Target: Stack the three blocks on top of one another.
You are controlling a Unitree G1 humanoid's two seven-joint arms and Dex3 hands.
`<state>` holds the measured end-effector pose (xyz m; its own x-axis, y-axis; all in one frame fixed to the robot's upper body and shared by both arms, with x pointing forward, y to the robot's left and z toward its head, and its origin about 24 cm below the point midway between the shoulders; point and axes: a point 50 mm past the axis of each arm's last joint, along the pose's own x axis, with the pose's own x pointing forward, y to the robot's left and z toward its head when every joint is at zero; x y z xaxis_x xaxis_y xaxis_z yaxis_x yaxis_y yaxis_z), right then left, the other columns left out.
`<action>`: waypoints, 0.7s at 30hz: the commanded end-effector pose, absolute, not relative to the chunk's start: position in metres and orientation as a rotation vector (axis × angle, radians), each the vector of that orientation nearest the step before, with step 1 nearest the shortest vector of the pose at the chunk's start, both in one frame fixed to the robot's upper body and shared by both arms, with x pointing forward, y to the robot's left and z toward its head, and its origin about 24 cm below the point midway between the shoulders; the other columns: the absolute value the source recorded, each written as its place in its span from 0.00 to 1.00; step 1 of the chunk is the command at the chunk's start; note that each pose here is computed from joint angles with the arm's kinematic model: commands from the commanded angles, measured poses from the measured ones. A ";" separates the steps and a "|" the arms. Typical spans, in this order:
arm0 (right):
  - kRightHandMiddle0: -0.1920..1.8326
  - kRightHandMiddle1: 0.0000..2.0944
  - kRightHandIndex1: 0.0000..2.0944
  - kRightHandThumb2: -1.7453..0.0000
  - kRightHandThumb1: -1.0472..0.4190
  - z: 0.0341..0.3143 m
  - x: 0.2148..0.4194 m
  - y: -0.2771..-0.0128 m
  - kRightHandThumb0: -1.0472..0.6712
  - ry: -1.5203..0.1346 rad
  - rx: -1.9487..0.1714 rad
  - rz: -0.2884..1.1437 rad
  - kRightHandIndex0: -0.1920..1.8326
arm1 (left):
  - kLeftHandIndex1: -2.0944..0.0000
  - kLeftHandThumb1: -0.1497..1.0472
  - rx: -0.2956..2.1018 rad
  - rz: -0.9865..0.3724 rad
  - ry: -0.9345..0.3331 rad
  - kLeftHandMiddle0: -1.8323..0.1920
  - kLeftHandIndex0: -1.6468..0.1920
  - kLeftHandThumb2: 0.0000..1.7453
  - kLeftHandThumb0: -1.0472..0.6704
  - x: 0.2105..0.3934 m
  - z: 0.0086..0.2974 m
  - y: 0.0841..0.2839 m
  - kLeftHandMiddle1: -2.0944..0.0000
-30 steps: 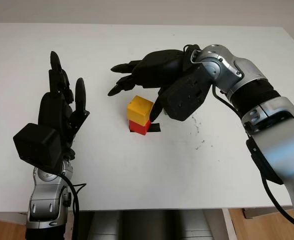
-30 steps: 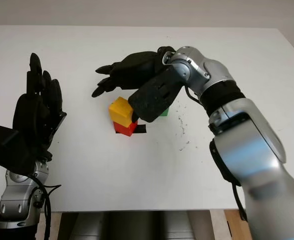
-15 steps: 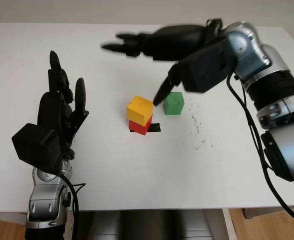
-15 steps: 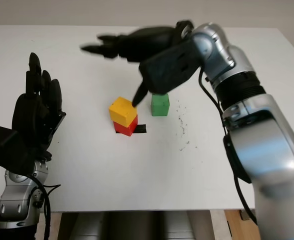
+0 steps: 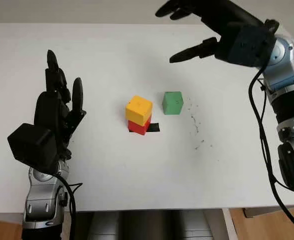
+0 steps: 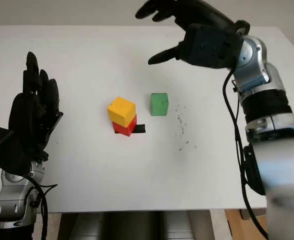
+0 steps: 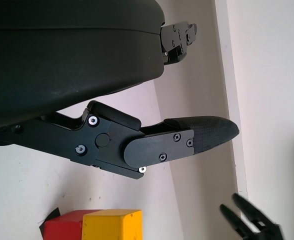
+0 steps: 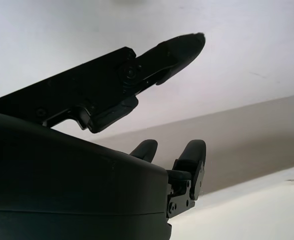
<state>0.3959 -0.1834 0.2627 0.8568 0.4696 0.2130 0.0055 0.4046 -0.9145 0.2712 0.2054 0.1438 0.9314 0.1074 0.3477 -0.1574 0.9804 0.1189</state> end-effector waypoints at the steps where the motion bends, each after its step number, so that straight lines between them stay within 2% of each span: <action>1: 0.15 0.38 0.36 0.97 0.09 0.255 0.395 -0.186 0.24 -0.462 -1.170 0.287 0.16 | 1.00 1.00 0.156 0.131 -0.356 1.00 1.00 0.33 0.16 0.270 0.145 0.207 1.00; 5: 0.14 0.41 0.43 0.97 0.10 0.238 0.396 -0.187 0.23 -0.434 -1.201 0.274 0.14 | 1.00 1.00 0.156 0.126 -0.355 1.00 1.00 0.33 0.16 0.271 0.145 0.207 1.00; 8: 0.13 0.38 0.57 0.97 0.10 0.227 0.397 -0.188 0.24 -0.372 -1.185 0.278 0.04 | 1.00 1.00 0.152 0.123 -0.354 1.00 1.00 0.33 0.16 0.271 0.146 0.207 1.00; 12: 0.15 0.34 0.64 0.97 0.12 0.214 0.396 -0.189 0.24 -0.334 -1.173 0.286 0.00 | 1.00 1.00 0.149 0.121 -0.351 1.00 1.00 0.32 0.16 0.271 0.146 0.207 1.00; 15: 0.16 0.29 0.54 0.97 0.12 0.208 0.395 -0.191 0.22 -0.316 -1.192 0.306 0.00 | 1.00 1.00 0.156 0.123 -0.352 1.00 1.00 0.32 0.16 0.271 0.146 0.208 1.00; 17: 0.18 0.22 0.44 0.97 0.12 0.205 0.393 -0.192 0.20 -0.305 -1.206 0.323 0.02 | 1.00 1.00 0.155 0.125 -0.352 1.00 1.00 0.31 0.15 0.271 0.146 0.208 1.00; 21: 0.24 0.11 0.31 0.97 0.14 0.199 0.390 -0.192 0.17 -0.282 -1.276 0.351 0.07 | 1.00 1.00 0.153 0.127 -0.353 1.00 1.00 0.31 0.16 0.271 0.146 0.209 1.00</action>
<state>0.3926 -0.1884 0.1976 0.9118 0.4105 0.0134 -0.1094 0.2740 -0.9555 0.2714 0.2066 0.1443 0.9342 0.0938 0.3441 -0.1438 0.9820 0.1227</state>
